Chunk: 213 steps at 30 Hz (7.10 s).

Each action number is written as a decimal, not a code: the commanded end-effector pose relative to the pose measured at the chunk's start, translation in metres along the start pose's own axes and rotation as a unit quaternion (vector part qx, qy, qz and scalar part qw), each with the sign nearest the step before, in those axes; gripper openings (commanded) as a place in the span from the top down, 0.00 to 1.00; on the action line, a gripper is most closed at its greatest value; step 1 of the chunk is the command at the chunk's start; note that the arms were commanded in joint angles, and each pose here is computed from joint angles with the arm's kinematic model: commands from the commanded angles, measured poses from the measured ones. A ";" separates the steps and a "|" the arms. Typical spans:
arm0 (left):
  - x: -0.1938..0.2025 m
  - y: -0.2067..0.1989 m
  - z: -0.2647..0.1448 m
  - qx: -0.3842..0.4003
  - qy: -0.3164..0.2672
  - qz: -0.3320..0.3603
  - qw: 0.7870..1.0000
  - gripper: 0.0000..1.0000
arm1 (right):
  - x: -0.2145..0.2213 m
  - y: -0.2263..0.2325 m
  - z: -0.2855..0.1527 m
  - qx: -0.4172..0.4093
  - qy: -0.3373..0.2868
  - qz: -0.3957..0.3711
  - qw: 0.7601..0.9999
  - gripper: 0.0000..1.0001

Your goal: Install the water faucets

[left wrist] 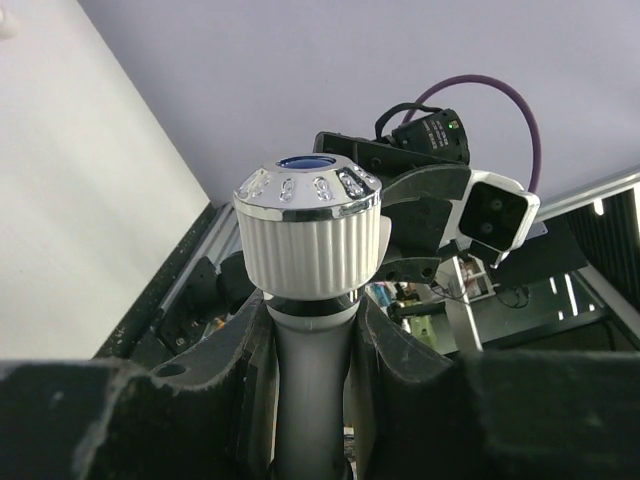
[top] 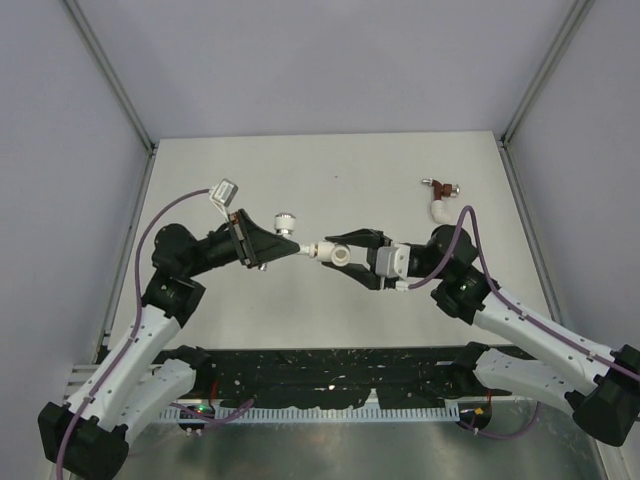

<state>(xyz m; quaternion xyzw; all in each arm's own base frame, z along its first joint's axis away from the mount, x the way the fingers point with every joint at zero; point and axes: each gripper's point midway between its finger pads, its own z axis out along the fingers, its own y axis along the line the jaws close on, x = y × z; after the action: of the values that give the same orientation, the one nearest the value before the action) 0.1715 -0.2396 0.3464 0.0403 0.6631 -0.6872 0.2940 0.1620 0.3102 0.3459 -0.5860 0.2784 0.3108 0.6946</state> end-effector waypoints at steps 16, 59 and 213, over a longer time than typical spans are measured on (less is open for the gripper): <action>0.015 -0.078 -0.021 0.137 -0.012 0.549 0.824 1.00 | -0.015 -0.021 0.046 -0.022 0.025 0.524 0.851 0.94; -0.014 -0.026 -0.001 0.019 -0.081 0.152 0.985 1.00 | -0.016 -0.037 -0.036 0.099 0.027 0.039 0.994 0.20; -0.005 -0.075 -0.036 0.084 -0.058 0.614 0.783 1.00 | -0.011 -0.047 0.052 0.040 0.024 0.621 0.782 0.82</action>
<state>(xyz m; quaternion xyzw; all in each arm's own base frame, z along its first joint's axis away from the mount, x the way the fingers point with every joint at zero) 0.1456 -0.2064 0.4111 0.3480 0.4866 -0.4601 0.6560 0.1614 0.3489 0.3940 -0.4021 0.5194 0.6061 0.4485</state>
